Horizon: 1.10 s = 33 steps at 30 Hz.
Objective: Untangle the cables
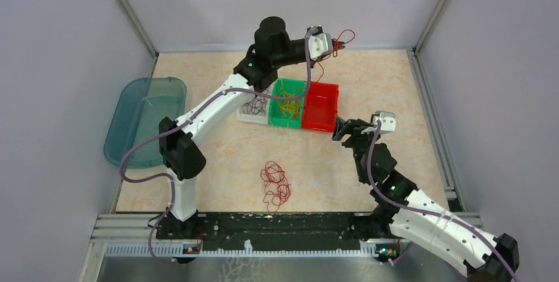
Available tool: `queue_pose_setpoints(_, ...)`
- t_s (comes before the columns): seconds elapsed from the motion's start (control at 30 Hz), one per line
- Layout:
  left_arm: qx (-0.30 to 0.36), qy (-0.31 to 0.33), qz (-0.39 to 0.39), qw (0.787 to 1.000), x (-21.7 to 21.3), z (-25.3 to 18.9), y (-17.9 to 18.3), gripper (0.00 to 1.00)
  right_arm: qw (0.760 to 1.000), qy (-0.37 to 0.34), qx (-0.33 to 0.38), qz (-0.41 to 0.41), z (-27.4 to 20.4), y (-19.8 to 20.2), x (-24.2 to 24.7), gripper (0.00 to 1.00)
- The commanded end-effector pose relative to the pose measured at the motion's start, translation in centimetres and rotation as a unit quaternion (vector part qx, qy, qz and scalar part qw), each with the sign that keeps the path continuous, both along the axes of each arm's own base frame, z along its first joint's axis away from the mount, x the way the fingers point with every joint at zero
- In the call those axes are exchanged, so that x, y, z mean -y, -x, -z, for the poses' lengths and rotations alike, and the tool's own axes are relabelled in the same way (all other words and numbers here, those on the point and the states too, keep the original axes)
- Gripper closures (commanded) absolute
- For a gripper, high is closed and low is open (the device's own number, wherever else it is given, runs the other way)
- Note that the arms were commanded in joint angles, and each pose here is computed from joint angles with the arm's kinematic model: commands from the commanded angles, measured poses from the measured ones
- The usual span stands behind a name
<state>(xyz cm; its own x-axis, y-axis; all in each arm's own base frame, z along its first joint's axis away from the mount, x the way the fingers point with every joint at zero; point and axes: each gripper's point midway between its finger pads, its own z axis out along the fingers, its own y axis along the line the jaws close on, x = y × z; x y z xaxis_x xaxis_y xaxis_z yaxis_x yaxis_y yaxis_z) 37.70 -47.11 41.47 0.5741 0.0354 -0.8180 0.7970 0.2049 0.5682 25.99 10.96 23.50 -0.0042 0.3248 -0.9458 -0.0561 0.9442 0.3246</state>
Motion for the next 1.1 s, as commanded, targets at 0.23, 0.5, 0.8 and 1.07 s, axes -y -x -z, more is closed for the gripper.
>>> queue_pose_setpoints(0.23,0.065,0.034,0.008,0.997,-0.1,-4.6,3.9,1.00,0.999,-0.028,0.013,0.009,-1.3,0.1,0.5,0.29)
queue_pose_setpoints(0.5,0.109,0.024,-0.057,0.992,1.4,-1.9,0.0,1.00,0.999,-0.031,0.014,0.016,-1.1,0.3,0.9,0.29)
queue_pose_setpoints(0.8,0.100,0.048,-0.078,0.991,2.3,-0.8,-1.7,1.00,0.999,-0.031,0.014,0.025,-0.5,0.5,1.5,0.29)
queue_pose_setpoints(1.07,0.054,0.012,-0.129,0.990,3.2,2.5,-3.6,1.00,0.999,-0.019,0.013,0.029,-0.3,0.5,1.7,0.28)
